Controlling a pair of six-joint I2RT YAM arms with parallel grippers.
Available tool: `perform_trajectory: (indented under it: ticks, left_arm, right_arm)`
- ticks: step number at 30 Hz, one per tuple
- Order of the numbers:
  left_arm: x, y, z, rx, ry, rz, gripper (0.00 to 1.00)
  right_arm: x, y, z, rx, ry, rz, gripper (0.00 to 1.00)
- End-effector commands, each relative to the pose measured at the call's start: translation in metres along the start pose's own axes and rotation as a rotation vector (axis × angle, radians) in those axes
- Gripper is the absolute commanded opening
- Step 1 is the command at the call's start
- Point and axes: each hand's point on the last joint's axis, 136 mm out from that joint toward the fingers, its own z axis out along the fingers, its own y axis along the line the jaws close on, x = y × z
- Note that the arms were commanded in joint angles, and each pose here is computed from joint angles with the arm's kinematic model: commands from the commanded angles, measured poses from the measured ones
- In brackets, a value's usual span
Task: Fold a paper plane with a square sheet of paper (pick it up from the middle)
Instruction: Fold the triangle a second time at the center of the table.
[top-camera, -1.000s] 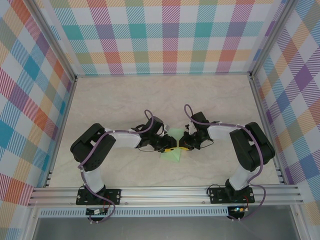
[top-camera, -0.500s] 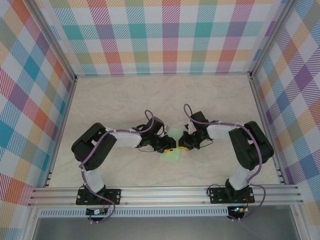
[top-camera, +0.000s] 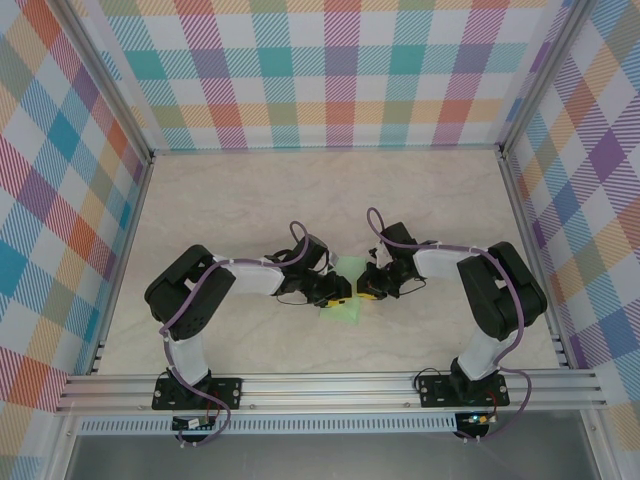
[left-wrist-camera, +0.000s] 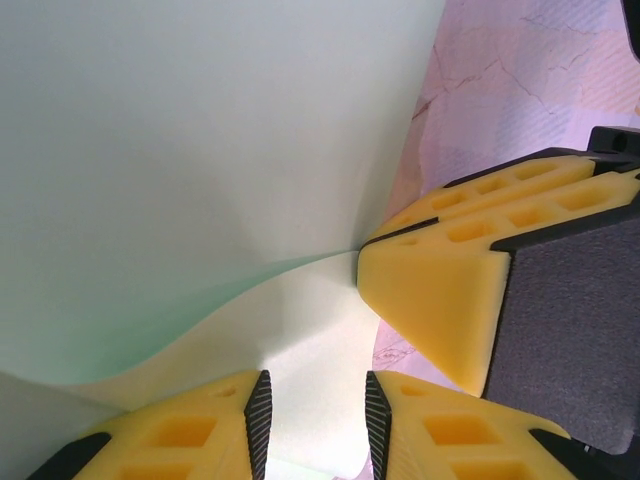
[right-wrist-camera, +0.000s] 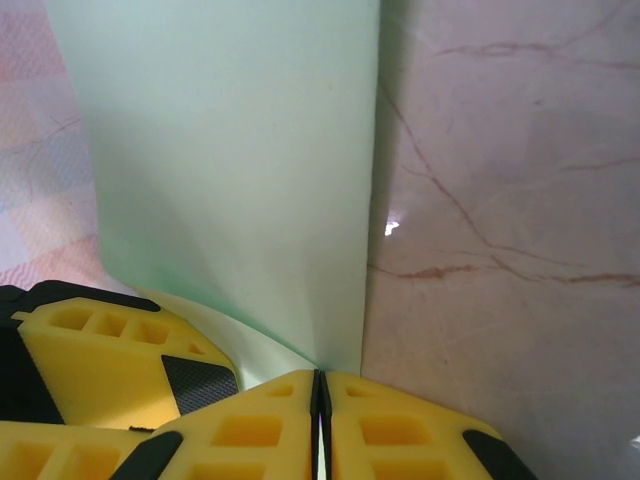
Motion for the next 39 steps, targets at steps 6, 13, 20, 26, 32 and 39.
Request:
perform_trajectory:
  ticks: [6, 13, 20, 26, 32, 39]
  left_arm:
    - [0.004, 0.013, 0.007, -0.06, 0.024, -0.013, 0.32]
    - [0.006, 0.021, 0.008, -0.092, 0.026, -0.04, 0.3]
    - [0.006, 0.023, 0.008, -0.1, 0.025, -0.042, 0.3]
    - [0.006, 0.022, 0.007, -0.097, 0.027, -0.044, 0.29]
    - [0.005, 0.013, 0.005, -0.07, 0.024, -0.028, 0.29]
    - [-0.001, -0.013, -0.008, -0.007, -0.008, 0.017, 0.31]
  right_arm:
    - [-0.003, -0.004, 0.003, 0.038, -0.003, -0.012, 0.11]
    - [-0.002, 0.005, -0.01, 0.027, -0.025, -0.033, 0.17]
    - [0.0, 0.003, -0.01, 0.037, -0.022, -0.034, 0.17]
    - [-0.002, 0.001, -0.006, 0.037, -0.016, -0.031, 0.12]
    - [-0.003, -0.001, -0.004, 0.043, -0.015, -0.036, 0.08]
    - [-0.003, -0.004, -0.002, 0.057, -0.014, -0.036, 0.07]
